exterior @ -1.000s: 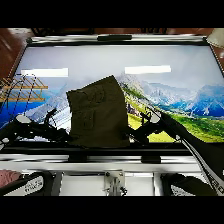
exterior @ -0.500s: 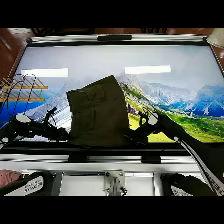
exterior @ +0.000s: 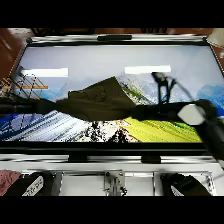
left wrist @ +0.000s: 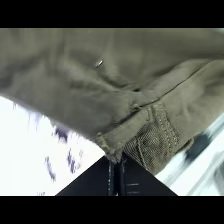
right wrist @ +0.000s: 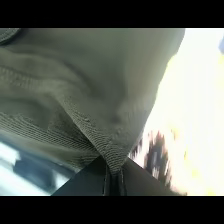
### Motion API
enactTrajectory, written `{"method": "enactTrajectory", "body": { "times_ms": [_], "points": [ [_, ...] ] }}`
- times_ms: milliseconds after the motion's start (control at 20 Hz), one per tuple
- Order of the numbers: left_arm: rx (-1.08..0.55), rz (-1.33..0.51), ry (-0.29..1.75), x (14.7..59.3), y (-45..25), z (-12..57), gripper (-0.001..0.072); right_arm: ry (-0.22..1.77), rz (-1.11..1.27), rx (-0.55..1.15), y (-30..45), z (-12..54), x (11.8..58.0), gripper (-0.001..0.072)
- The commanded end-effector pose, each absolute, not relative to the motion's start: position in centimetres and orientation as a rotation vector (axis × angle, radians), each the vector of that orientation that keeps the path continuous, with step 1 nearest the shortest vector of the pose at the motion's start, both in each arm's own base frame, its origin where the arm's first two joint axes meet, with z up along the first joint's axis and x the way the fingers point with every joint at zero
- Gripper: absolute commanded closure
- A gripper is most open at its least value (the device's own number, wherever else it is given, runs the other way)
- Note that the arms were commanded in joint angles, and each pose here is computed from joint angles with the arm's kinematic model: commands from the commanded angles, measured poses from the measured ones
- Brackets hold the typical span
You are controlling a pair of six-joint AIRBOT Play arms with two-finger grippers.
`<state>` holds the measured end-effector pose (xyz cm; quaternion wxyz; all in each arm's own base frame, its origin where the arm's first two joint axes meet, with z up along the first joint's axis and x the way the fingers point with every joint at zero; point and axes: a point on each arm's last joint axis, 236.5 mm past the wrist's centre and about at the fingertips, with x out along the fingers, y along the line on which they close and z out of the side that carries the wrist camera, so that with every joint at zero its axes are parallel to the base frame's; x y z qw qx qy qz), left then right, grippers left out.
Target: Fold the shirts.
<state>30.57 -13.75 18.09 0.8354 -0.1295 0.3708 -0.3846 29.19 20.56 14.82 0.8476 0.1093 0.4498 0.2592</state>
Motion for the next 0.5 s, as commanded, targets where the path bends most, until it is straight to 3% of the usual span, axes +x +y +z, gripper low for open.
{"method": "enactTrajectory", "body": {
  "times_ms": [0,150,250,450],
  "points": [
    [-0.202,-0.829,0.403,26.0,-15.6,33.9,0.0652,0.584,0.558,0.164,18.0,28.1,28.5,0.0645],
    [-0.183,-0.812,0.208,20.3,-16.5,42.6,0.0652,0.404,0.59,0.199,16.7,36.0,25.2,0.0645],
    [-0.258,-0.812,0.186,17.2,-17.2,45.2,0.0652,0.362,0.596,0.246,15.8,38.8,22.8,0.0645],
    [-0.369,-0.753,0.44,14.5,-17.2,41.1,0.0652,0.457,0.551,0.307,14.3,38.3,20.2,0.0646]
  ]
}}
